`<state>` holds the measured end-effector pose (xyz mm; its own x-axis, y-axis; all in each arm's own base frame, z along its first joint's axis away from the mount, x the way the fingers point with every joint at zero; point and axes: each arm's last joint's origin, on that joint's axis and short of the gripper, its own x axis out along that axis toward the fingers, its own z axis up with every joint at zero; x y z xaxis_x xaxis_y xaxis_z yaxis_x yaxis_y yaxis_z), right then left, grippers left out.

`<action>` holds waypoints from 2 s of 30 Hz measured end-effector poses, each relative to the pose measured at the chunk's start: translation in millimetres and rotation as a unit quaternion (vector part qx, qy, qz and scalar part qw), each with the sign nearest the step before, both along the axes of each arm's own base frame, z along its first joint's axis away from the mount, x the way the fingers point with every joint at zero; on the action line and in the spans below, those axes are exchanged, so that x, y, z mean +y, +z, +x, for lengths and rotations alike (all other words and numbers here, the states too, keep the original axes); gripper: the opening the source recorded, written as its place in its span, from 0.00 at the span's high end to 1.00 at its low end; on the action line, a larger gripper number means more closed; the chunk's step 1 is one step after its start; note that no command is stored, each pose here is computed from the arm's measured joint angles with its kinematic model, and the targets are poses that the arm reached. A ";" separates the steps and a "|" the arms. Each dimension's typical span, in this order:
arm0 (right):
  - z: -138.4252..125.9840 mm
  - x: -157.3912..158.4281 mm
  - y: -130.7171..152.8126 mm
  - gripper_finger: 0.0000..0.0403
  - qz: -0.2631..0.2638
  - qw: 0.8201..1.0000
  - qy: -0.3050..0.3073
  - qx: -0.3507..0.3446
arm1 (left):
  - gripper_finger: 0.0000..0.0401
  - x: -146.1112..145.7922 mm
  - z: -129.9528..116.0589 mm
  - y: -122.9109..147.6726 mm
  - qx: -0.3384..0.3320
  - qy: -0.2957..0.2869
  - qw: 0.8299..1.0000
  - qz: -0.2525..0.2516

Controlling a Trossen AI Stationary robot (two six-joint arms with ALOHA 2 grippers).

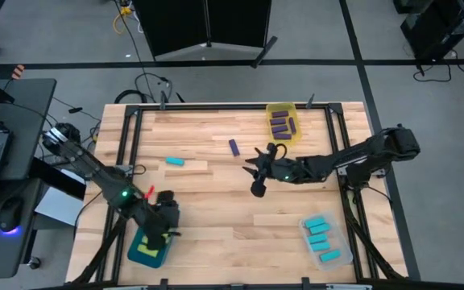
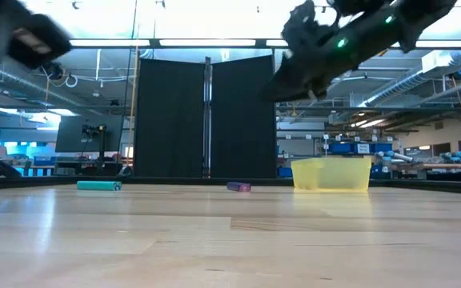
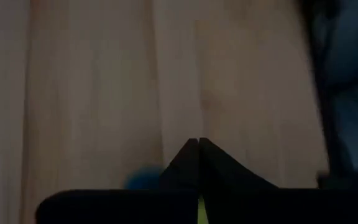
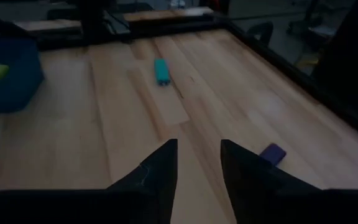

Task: Sort blocks
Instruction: Put the violet block into the transparent yellow bin

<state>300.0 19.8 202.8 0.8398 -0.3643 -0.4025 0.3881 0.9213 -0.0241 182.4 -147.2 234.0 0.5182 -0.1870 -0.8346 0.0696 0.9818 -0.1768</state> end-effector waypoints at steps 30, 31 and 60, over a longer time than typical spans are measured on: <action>96.2 -101.5 -46.8 0.43 0.132 0.965 -0.187 0.128 | 0.98 100.4 56.9 -26.4 -0.392 -0.056 0.918 0.002; 96.7 -104.6 -52.4 0.43 0.137 0.961 -0.196 0.142 | 0.98 100.3 56.9 -26.5 -0.391 -0.056 0.918 0.002; 85.6 -137.2 -74.1 0.71 0.158 0.949 -0.077 0.263 | 0.98 99.9 56.8 -26.8 -0.391 -0.056 0.919 0.001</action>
<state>385.6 -117.4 128.7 0.4392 -0.2571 -0.8608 0.5291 0.8484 0.0165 239.2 -47.3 207.2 0.9370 -0.2742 -0.2164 0.2746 0.9611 -0.0288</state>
